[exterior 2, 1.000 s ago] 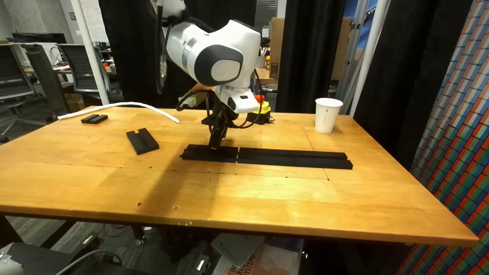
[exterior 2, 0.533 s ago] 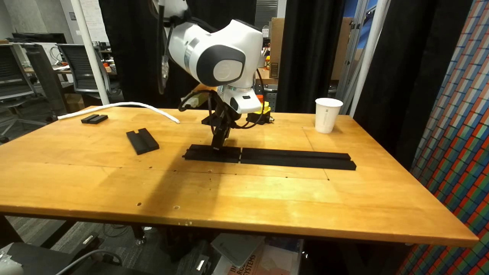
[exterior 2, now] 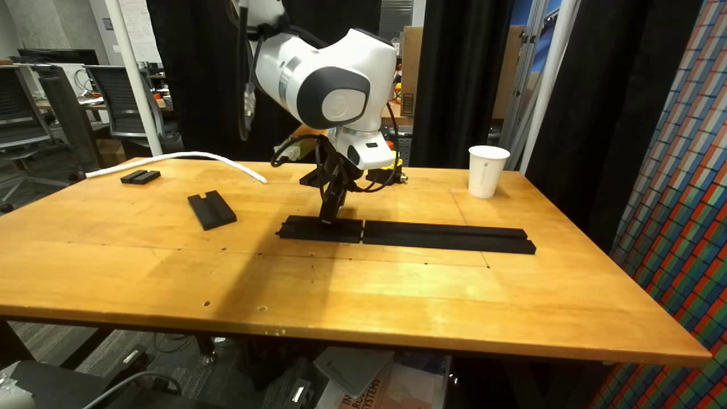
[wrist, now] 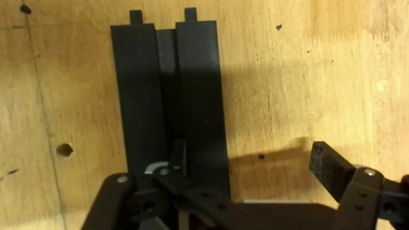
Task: Put the black objects in a line
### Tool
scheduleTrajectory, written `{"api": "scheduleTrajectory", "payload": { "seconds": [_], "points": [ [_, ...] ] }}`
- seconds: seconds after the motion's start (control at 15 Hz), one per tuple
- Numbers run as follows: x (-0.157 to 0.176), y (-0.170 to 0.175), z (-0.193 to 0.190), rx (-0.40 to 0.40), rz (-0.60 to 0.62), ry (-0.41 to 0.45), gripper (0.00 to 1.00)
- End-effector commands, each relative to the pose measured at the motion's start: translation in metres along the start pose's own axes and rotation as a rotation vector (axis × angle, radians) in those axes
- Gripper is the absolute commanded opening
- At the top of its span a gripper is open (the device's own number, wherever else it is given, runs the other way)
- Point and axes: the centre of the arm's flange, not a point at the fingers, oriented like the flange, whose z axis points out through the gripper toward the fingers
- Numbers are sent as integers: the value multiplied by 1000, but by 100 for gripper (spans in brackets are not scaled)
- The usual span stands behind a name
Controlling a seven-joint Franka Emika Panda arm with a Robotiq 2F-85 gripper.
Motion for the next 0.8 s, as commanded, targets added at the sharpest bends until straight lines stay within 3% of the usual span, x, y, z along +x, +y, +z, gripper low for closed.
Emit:
{"api": "scheduleTrajectory", "payload": {
  "seconds": [0.0, 0.73],
  "points": [
    [4, 1, -5, 12, -55, 4, 100],
    [13, 3, -9, 20, -203, -23, 100]
  ]
}}
